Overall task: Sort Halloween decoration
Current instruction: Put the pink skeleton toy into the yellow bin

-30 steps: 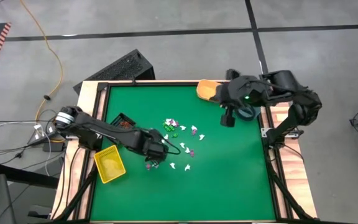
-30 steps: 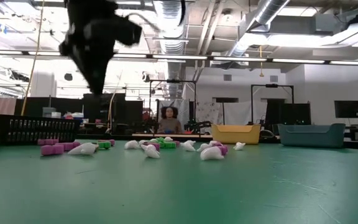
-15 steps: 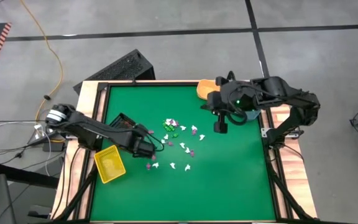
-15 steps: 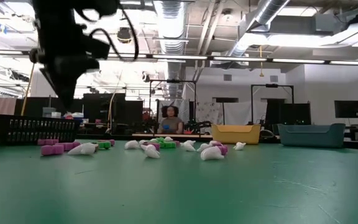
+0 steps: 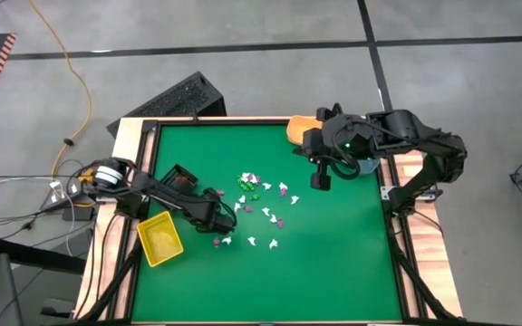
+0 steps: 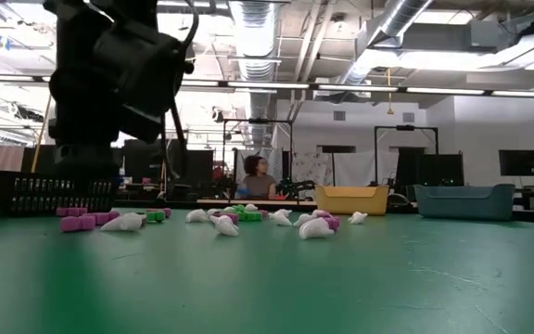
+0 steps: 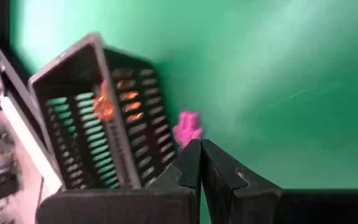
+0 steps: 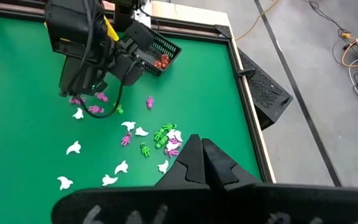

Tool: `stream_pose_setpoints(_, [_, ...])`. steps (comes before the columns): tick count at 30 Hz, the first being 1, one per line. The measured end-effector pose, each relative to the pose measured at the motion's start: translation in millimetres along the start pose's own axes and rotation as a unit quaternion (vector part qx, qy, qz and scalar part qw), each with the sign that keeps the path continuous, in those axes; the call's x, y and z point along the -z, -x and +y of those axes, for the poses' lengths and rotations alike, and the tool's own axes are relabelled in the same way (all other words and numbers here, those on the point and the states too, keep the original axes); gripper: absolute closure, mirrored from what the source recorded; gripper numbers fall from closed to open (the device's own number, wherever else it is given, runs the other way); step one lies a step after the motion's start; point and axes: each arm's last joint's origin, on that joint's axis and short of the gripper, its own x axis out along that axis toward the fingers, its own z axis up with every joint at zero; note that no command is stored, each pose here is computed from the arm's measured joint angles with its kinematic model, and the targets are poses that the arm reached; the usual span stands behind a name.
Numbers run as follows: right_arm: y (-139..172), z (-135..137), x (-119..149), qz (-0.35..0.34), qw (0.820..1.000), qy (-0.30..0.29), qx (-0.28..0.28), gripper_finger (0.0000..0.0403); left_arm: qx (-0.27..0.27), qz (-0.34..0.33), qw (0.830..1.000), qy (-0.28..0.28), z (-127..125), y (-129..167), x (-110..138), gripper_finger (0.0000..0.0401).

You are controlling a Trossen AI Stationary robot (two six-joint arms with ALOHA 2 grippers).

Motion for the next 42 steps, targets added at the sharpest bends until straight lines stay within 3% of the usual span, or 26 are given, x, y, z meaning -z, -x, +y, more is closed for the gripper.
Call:
stream_pose_setpoints(18, [0, 0, 1, 0.006, 1.000, 0.002, 0.000, 0.0403, -0.022, 0.043, 0.999, -0.020, 9, -33, 9, 0.0401])
stream_pose_setpoints(24, [0, 0, 1, 0.006, 1.000, 0.002, 0.000, 0.0403, 0.037, 0.038, 0.998, -0.039, 0, -37, 7, 0.0401])
stream_pose_setpoints(29, [-1, -2, 1, 0.006, 1.000, 0.002, 0.003, 0.0403, 0.108, -0.026, 0.992, -0.051, -11, -3, -11, 0.0401])
stream_pose_setpoints(36, [-3, -10, 2, 0.011, 1.000, 0.008, 0.008, 0.0403, 0.225, -0.158, 0.960, -0.061, -13, 59, -42, 0.0401])
stream_pose_setpoints(42, [-9, -17, 2, -0.008, 0.992, 0.036, -0.119, 0.0403, 0.248, -0.229, 0.941, -0.004, 21, 102, -50, 0.0401])
